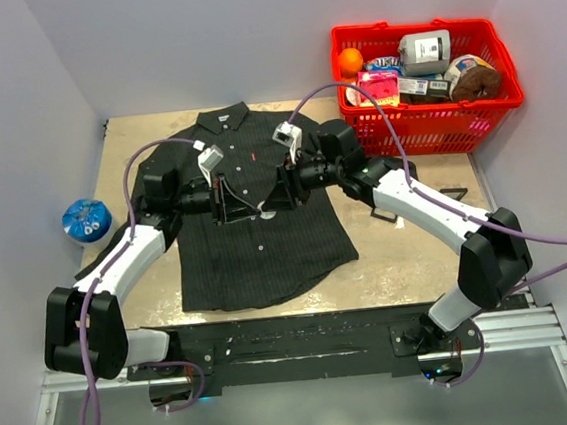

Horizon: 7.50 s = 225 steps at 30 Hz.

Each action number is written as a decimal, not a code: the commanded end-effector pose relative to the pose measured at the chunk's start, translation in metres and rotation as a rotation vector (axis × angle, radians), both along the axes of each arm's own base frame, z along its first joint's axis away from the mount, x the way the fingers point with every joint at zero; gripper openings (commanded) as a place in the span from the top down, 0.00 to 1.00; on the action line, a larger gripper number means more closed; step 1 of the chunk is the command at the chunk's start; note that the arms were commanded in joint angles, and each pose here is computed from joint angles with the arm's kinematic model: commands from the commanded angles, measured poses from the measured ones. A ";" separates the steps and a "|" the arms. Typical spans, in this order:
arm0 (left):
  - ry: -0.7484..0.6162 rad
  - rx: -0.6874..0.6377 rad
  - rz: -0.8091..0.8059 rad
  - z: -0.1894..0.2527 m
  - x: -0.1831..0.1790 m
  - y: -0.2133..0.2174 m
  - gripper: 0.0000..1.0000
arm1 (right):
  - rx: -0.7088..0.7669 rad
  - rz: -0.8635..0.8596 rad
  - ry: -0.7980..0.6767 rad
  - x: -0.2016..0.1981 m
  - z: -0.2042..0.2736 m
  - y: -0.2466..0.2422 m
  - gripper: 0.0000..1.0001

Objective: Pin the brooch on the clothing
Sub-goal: Pass from the left arm to the right, then pass from the right arm to the left, then pass from the left arm to the right

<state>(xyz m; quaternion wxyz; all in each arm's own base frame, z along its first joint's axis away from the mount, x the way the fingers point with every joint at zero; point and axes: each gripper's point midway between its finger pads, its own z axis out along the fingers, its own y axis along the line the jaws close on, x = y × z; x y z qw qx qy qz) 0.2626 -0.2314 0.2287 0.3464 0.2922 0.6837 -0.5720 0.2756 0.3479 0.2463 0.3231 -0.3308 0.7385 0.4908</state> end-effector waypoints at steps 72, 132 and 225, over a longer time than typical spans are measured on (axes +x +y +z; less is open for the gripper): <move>-0.334 -0.681 0.568 0.107 -0.017 0.045 0.16 | 0.676 -0.239 -0.150 -0.005 0.153 0.008 1.00; -0.336 -0.661 0.401 0.153 -0.041 0.015 0.37 | 0.650 -0.359 -0.203 -0.004 0.155 -0.002 1.00; -0.342 -0.074 -0.010 0.064 -0.027 -0.011 1.00 | 0.123 0.040 -0.172 -0.026 0.061 0.005 0.68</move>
